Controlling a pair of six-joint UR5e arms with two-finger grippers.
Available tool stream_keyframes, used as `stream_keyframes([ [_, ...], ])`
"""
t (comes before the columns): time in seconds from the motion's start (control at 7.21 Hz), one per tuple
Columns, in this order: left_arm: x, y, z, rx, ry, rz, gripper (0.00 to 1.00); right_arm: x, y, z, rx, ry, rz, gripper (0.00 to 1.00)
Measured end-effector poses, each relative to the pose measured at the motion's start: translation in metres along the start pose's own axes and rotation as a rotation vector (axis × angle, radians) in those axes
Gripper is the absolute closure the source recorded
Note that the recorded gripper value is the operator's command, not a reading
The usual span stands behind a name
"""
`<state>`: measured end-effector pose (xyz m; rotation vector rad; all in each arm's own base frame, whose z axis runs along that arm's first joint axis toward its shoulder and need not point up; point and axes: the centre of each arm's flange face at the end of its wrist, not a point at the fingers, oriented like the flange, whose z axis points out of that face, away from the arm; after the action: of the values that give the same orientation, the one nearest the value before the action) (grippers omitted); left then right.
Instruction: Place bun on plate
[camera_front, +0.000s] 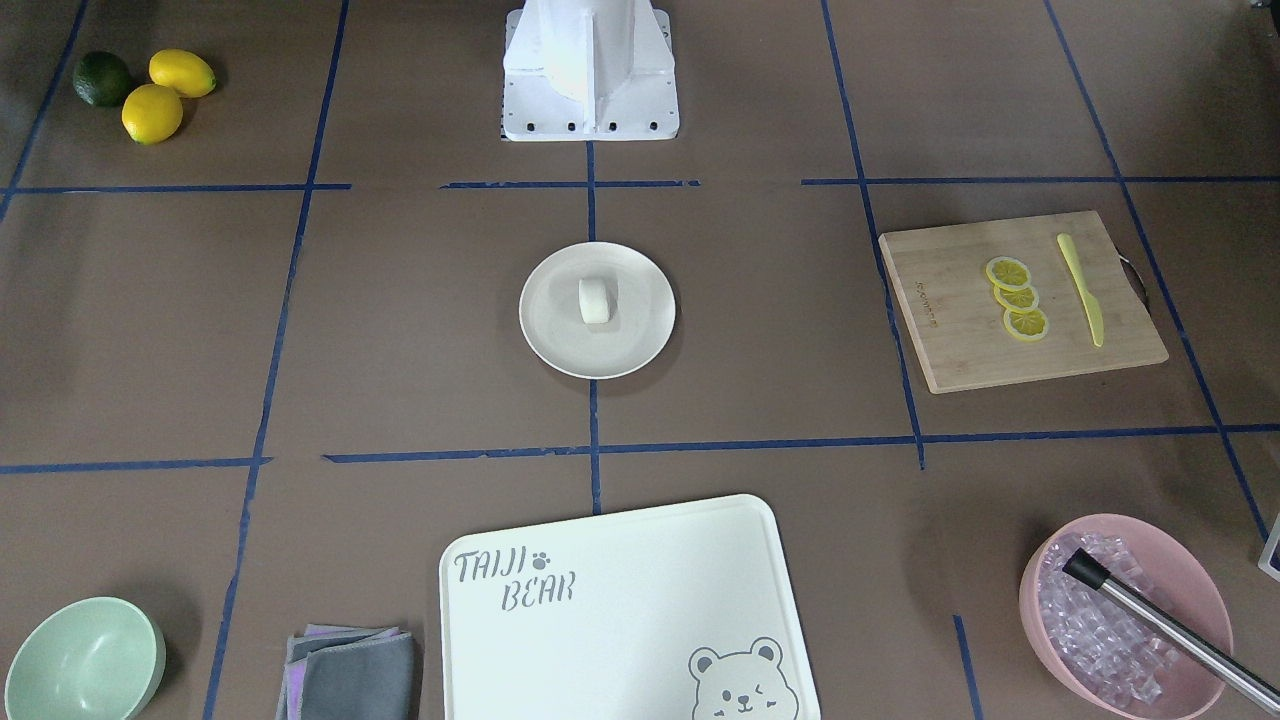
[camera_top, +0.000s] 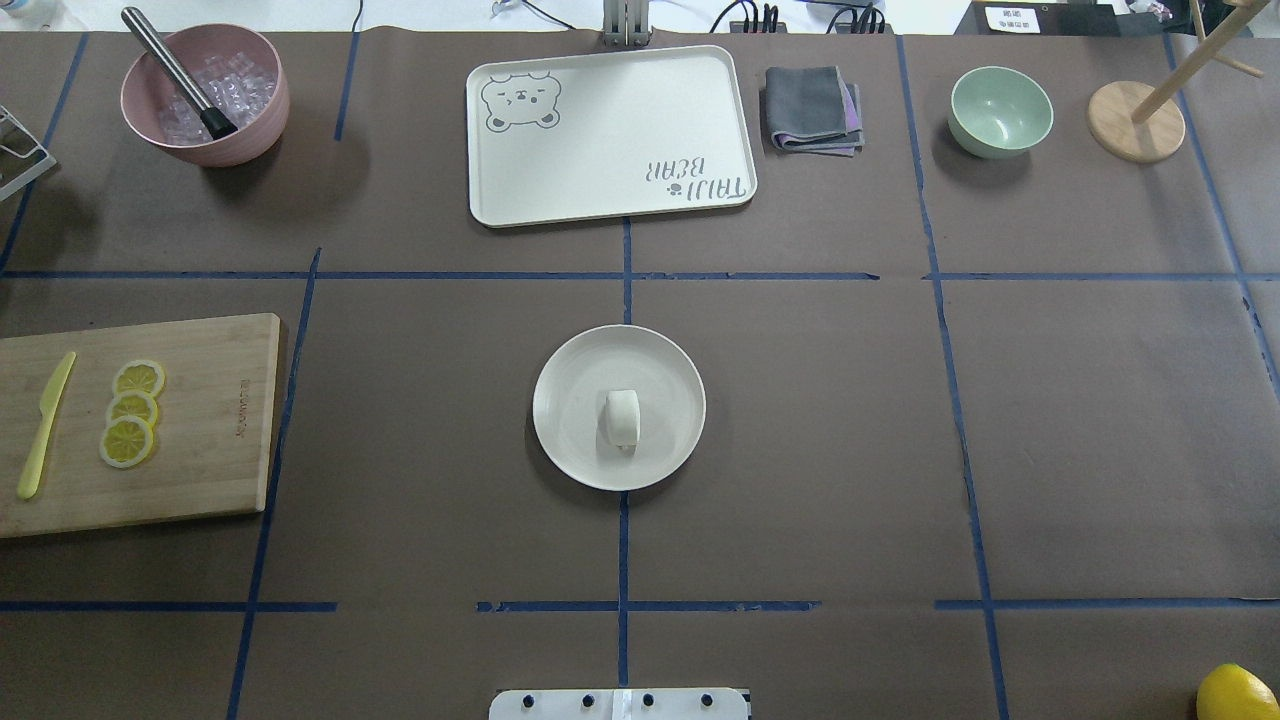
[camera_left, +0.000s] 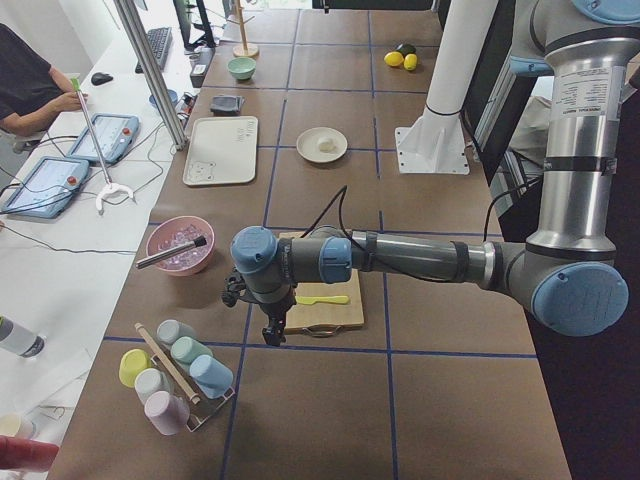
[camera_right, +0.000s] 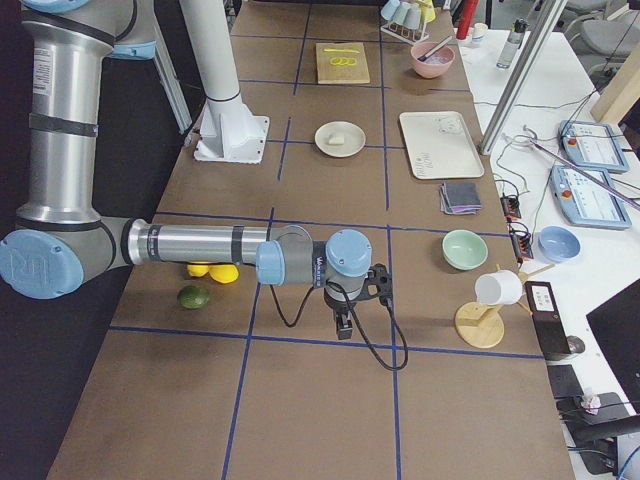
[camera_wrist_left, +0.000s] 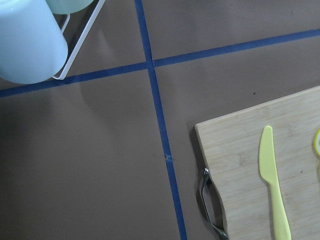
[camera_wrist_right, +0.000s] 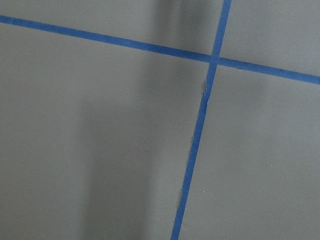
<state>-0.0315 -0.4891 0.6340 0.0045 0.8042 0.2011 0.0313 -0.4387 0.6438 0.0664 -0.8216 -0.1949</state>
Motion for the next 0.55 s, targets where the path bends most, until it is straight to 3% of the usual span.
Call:
stream_keyframes([
  [0.55, -0.0066, -0.0004, 0.0017, 0.071, -0.01, -0.029, 0.0, 0.0008, 0.0003, -0.0022, 0.005, 0.0, 0.003, 0.0],
])
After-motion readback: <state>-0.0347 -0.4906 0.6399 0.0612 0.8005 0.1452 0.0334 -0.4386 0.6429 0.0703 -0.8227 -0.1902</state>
